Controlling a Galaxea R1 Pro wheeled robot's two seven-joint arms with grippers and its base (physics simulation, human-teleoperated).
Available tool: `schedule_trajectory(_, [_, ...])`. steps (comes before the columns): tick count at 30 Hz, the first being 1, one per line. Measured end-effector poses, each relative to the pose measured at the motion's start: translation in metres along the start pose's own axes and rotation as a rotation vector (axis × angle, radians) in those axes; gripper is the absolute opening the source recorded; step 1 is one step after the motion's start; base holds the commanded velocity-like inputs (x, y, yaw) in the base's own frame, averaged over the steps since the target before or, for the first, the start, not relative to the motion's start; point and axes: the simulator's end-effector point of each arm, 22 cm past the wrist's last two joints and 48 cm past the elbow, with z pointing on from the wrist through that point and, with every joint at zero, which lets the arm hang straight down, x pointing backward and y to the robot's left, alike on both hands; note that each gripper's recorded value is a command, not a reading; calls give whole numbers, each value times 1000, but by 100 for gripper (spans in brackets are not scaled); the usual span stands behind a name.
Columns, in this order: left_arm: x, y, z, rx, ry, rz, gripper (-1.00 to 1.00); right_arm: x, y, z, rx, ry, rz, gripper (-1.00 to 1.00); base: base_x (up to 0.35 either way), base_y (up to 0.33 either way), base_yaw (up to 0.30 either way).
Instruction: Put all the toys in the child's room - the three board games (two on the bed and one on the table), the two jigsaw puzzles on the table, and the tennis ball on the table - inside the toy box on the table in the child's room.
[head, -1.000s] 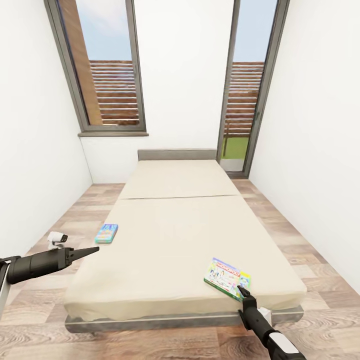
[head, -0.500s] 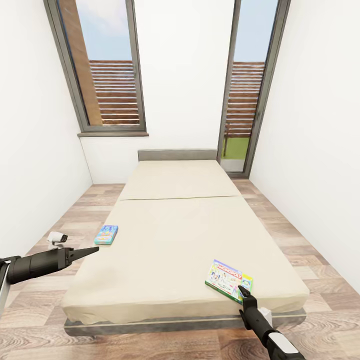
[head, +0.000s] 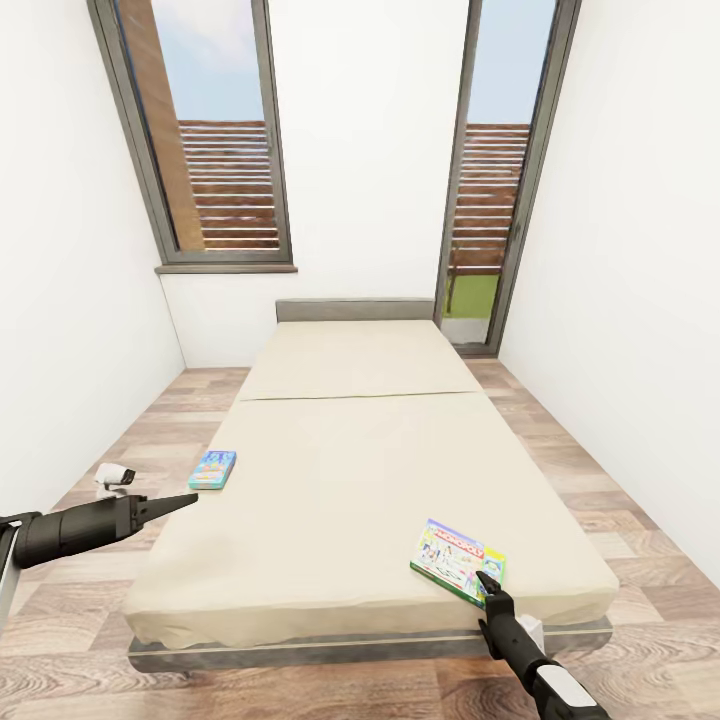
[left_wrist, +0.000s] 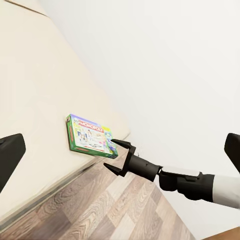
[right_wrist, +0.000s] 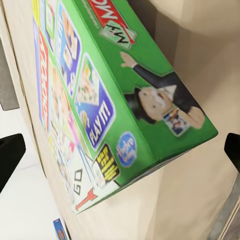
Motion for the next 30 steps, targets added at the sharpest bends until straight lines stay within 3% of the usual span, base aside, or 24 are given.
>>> schedule_trajectory(23, [0,0,0,0,0,2,100,0,0,0,0,0,-1,100,24,0,0])
schedule_trajectory(24, [0,0,0,0,0,2,100,0,0,0,0,0,-1,-100,0,0,0])
schedule_trajectory(30, [0,0,0,0,0,2,100,-1,0,0,-2,-3,0,-100,0,0,0])
